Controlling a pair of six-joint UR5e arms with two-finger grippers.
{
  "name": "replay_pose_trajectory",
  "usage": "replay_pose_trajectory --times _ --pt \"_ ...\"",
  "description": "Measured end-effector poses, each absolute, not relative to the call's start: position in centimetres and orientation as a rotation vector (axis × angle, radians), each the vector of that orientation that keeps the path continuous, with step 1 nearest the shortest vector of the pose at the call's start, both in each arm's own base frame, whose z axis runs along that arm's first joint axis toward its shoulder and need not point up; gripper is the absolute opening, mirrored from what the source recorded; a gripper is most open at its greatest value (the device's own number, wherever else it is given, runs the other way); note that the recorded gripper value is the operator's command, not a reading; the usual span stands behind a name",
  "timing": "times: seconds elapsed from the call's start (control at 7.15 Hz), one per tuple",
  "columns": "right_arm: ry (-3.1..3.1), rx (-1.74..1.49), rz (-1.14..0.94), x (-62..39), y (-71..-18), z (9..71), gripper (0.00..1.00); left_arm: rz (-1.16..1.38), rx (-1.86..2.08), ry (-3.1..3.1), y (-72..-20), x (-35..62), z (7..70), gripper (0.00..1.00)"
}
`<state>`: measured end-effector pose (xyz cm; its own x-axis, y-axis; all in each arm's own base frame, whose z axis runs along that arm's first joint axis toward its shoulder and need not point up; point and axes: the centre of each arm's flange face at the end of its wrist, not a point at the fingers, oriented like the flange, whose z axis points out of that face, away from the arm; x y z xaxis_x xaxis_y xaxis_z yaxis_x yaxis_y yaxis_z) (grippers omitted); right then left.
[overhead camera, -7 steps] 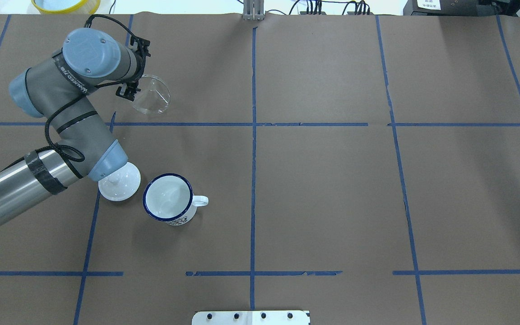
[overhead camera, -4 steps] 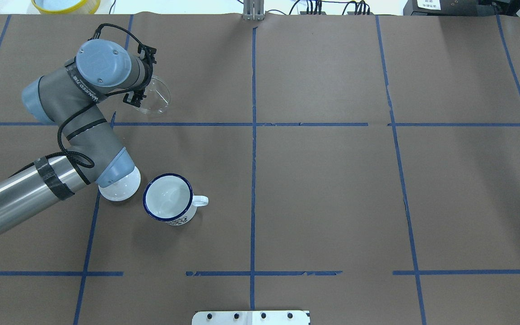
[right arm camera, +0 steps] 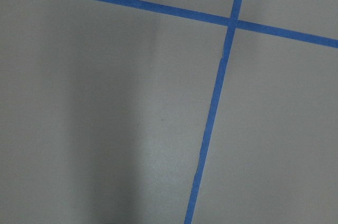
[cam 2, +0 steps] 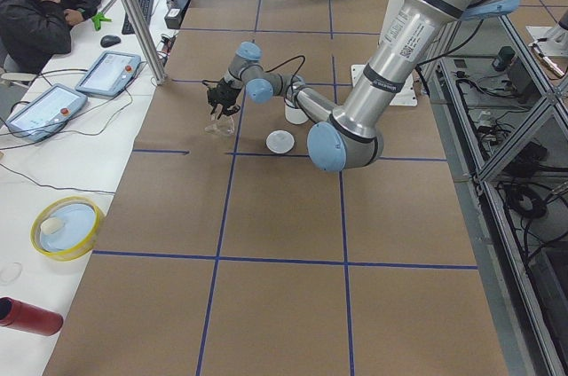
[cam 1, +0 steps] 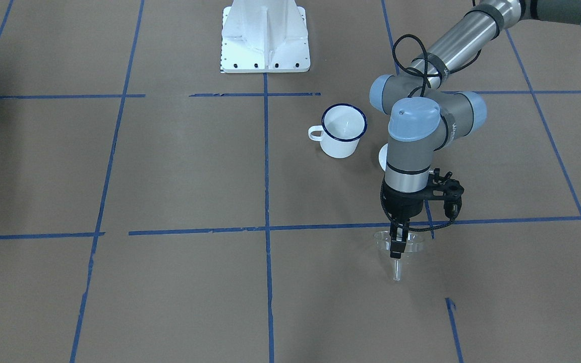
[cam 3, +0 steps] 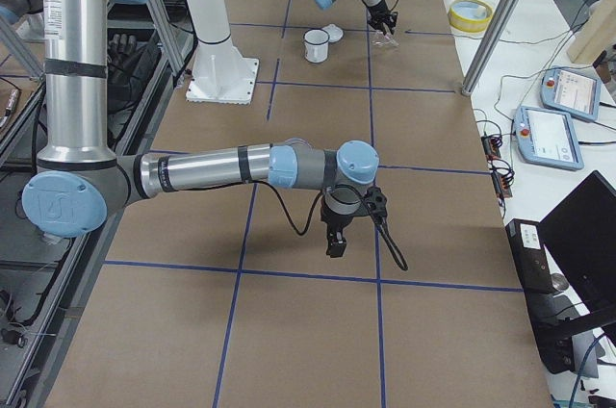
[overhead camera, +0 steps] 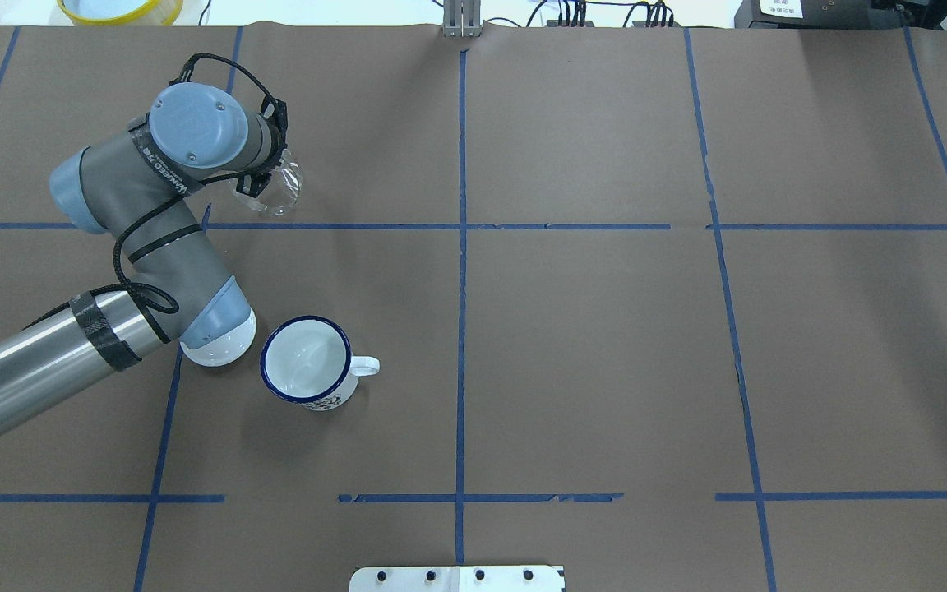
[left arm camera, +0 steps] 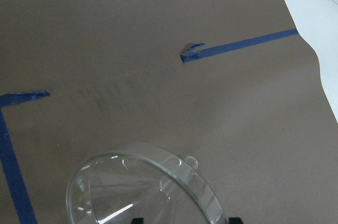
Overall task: Place funnel on cup
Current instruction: 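Lift the glass funnel and carry it over the white mug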
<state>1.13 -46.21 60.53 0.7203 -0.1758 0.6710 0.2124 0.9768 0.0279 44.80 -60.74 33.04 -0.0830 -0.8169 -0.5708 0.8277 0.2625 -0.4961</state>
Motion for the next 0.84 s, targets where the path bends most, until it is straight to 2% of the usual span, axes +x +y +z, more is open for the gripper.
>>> replay_pose_trajectory --times 0.42,0.84 --pt "-0.736 -0.052 -0.215 1.1 -46.2 60.5 1.00 -1.342 0.006 1.009 -61.2 41.7 29.9 0.00" --pt "-0.736 -0.052 -0.215 1.1 -46.2 60.5 1.00 -1.129 -0.007 0.996 -58.6 35.0 23.5 0.00"
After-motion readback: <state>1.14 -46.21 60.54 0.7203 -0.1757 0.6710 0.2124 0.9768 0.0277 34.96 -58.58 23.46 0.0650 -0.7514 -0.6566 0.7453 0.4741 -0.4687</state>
